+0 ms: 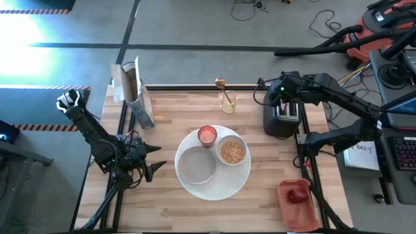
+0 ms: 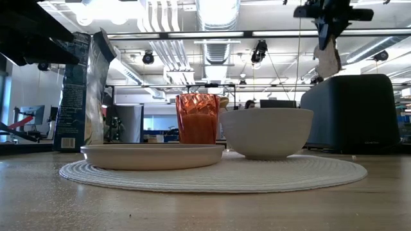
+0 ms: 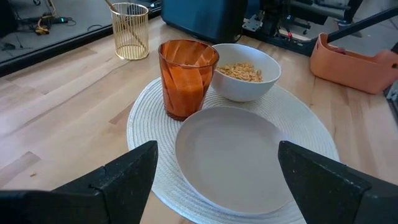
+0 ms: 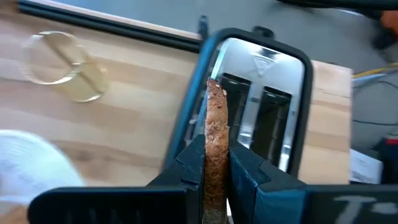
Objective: Arrange a breakfast setting
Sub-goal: Put the bagel from the toaster on the white plate
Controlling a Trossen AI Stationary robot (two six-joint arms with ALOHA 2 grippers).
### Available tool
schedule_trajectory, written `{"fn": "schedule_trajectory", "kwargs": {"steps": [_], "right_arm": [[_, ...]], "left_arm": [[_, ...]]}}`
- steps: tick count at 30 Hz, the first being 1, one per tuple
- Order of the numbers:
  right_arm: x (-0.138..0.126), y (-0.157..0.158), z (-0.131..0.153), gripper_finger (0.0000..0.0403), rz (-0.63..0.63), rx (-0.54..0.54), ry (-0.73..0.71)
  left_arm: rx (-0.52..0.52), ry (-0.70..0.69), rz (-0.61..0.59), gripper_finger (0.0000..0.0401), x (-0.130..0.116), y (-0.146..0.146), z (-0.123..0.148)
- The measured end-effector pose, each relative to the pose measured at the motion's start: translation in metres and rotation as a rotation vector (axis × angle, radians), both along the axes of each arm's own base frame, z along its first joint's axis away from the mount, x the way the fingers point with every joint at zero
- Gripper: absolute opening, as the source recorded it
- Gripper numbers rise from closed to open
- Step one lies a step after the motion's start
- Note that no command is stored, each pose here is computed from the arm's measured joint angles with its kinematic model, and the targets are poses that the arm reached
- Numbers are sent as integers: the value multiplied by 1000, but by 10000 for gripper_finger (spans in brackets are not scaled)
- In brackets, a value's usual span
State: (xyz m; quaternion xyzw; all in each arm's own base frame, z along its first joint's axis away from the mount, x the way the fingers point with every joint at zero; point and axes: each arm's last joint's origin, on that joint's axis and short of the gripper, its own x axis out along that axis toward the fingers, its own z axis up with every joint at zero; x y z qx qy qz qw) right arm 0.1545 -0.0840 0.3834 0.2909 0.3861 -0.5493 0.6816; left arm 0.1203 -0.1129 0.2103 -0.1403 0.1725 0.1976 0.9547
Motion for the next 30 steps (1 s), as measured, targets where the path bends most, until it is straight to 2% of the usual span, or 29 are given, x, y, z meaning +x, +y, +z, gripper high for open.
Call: {"fn": "schedule_trajectory", "kwargs": {"steps": [6,11,19,27,30], "right_arm": [[-1,5,29,34,73,50,-166],[16,10,35,34,228,78,-323],[82,27,17,34,540,105,-491],[153,58,-24,34,803,189,-473],[173,70,-40,34,858,224,-448]], "left_arm": [[-22,-17,0,316,1,-2,1],[-23,-17,0,316,3,-4,0],[-29,-16,-4,316,5,-7,-2],[-56,1,-26,316,5,-8,-2],[-65,11,-36,316,5,-8,-3]]}}
